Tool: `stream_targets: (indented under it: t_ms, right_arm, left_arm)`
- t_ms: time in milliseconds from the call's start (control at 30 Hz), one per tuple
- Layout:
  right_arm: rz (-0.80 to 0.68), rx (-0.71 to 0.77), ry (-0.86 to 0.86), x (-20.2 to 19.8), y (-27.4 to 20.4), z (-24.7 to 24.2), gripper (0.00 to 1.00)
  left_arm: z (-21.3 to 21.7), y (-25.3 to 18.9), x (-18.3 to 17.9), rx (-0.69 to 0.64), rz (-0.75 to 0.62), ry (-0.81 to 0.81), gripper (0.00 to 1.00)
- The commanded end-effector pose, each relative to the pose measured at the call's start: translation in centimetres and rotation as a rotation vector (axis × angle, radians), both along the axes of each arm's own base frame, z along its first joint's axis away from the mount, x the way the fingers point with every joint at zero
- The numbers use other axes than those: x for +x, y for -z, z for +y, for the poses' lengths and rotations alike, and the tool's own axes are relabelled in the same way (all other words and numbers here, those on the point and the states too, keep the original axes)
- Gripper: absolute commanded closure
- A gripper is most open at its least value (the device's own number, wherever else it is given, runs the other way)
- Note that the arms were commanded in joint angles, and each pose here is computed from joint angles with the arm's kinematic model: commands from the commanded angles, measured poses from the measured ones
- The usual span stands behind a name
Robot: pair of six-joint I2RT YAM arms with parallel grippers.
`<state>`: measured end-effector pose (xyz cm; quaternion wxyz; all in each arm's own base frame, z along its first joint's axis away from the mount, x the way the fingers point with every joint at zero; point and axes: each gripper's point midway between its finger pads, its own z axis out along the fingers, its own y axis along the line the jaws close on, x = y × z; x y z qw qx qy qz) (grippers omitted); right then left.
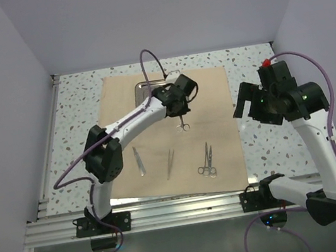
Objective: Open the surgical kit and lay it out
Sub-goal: Pick up the medical item from the surgical kit, then place the medical item in the surgical kit.
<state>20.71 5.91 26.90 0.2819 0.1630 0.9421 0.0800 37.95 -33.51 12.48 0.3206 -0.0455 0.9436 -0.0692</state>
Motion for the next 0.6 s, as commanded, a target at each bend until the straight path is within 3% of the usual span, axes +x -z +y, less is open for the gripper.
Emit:
stream_targets:
  t_ms: [0,167,333,400,433,500,533,567]
  right_arm:
    - [0.012,-0.036,-0.002,-1.8,-0.5,-1.0,0.02]
    - [0.034,-0.044,-0.017,-3.3,0.4,-1.3,0.01]
    - [0.07,-0.038,-0.043,-4.3,1.5,-1.1,0.02]
    - [0.07,-0.031,-0.049,-4.4,1.7,-1.0,0.02]
    - [0.074,-0.027,-0.049,-4.5,1.8,-0.9,0.02]
    - [0.07,-0.025,-0.049,-4.4,1.8,-0.9,0.02]
    - [0.071,-0.026,-0.05,-4.4,1.9,-0.9,0.02]
    - [0.072,-0.029,-0.049,-4.3,1.9,-0.9,0.02]
  left_arm:
    - [-3.6,0.2,-7.1,-0.031,0.045,0.056,1.0]
    - [-6.7,3.5,-13.2,-0.037,0.122,0.109,1.0]
    - [-8.3,5.6,-15.1,-0.049,0.142,0.137,1.0]
    - [-8.7,5.8,-15.3,-0.057,0.143,0.145,0.85]
    - [-8.8,5.7,-15.3,-0.06,0.142,0.149,0.64]
    - [-9.2,4.9,-15.0,-0.077,0.124,0.162,0.41]
    - [-9.2,4.2,-14.8,-0.081,0.106,0.168,0.34]
    - [-9.4,3.4,-14.4,-0.086,0.09,0.17,0.17]
